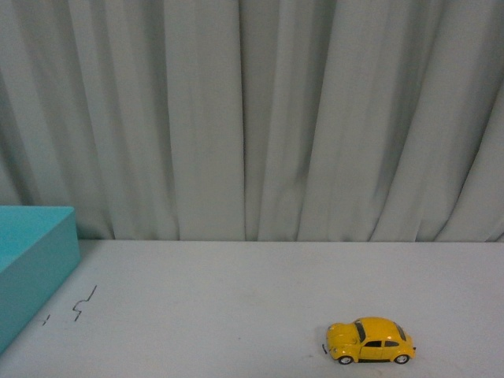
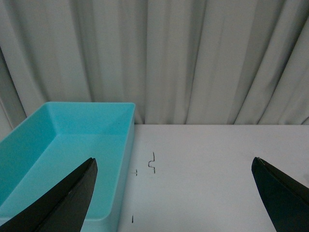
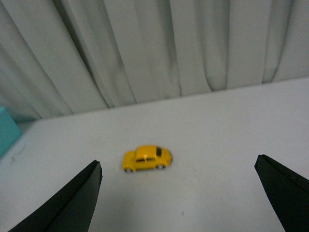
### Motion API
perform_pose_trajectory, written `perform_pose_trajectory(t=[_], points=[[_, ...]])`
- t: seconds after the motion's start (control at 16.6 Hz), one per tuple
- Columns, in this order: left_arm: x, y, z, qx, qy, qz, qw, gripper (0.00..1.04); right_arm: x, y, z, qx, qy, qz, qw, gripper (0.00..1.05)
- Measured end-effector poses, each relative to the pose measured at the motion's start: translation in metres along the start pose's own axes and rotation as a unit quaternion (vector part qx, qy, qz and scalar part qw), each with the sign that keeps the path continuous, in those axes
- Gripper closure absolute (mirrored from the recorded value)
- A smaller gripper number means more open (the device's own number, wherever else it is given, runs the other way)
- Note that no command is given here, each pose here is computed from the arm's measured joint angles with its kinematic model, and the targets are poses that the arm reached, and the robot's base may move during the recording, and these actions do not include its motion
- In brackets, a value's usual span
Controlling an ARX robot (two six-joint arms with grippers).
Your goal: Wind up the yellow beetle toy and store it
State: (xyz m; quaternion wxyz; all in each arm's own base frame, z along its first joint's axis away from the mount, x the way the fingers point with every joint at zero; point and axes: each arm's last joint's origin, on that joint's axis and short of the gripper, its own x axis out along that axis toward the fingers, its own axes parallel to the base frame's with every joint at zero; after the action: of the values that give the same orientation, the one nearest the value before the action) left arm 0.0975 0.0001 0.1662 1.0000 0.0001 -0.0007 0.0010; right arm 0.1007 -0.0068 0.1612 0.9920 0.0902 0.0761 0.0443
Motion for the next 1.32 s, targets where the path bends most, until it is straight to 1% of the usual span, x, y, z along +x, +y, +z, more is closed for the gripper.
perform_pose_trajectory(t=[0.06,0.18,0.24,0.36,0.42,0.48,0.54,0.6,0.72,0.78,0.84,0.96,1.02,1.14,1.2,1.26,1.32], points=[[0.000,0.000,0.000,0.000,0.000,0.000,1.000,0.07,0.004,-0.007,0.008,0.016,-0.031,0.009,0.999,0.07],[0.000,0.000,0.000,0.000,0.000,0.000,1.000,0.07,0.024,-0.038,0.025,0.032,-0.051,-0.030,0.998,0.07],[0.000,0.000,0.000,0.000,0.000,-0.001,1.000,0.07,0.039,-0.057,0.039,0.029,-0.070,-0.058,0.995,0.07],[0.000,0.000,0.000,0.000,0.000,0.000,1.000,0.07,0.072,-0.084,0.066,0.011,-0.106,-0.072,0.992,0.07],[0.000,0.000,0.000,0.000,0.000,0.000,1.000,0.07,0.091,-0.096,0.071,0.015,-0.097,-0.073,0.993,0.07],[0.000,0.000,0.000,0.000,0.000,0.000,1.000,0.07,0.115,-0.105,0.072,0.019,-0.074,-0.066,0.995,0.07],[0.000,0.000,0.000,0.000,0.000,0.000,1.000,0.07,0.140,-0.109,0.074,0.020,-0.051,-0.053,0.997,0.07],[0.000,0.000,0.000,0.000,0.000,0.000,1.000,0.07,0.170,-0.111,0.082,0.007,-0.046,-0.031,0.998,0.07],[0.000,0.000,0.000,0.000,0.000,0.000,1.000,0.07,0.226,-0.106,0.104,-0.036,-0.035,0.024,0.998,0.07],[0.000,0.000,0.000,0.000,0.000,0.000,1.000,0.07,0.251,-0.101,0.110,-0.065,-0.028,0.056,0.996,0.07],[0.000,0.000,0.000,0.000,0.000,0.000,1.000,0.07,0.273,-0.096,0.113,-0.092,-0.004,0.093,0.991,0.07],[0.000,0.000,0.000,0.000,0.000,0.000,1.000,0.07,0.309,-0.087,0.117,-0.151,0.037,0.181,0.971,0.07],[0.000,0.000,0.000,0.000,0.000,0.000,1.000,0.07,0.321,-0.084,0.123,-0.186,0.050,0.226,0.955,0.07],[0.000,0.000,0.000,0.000,0.000,0.000,1.000,0.07,0.331,-0.076,0.133,-0.243,0.074,0.294,0.921,0.07],[0.000,0.000,0.000,0.000,0.000,0.000,1.000,0.07,0.333,-0.073,0.132,-0.277,0.095,0.325,0.899,0.07],[0.000,0.000,0.000,0.000,0.000,0.000,1.000,0.07,0.335,-0.071,0.124,-0.293,0.123,0.353,0.880,0.07],[0.000,0.000,0.000,0.000,0.000,0.000,1.000,0.07,0.337,-0.067,0.110,-0.311,0.154,0.384,0.856,0.07]])
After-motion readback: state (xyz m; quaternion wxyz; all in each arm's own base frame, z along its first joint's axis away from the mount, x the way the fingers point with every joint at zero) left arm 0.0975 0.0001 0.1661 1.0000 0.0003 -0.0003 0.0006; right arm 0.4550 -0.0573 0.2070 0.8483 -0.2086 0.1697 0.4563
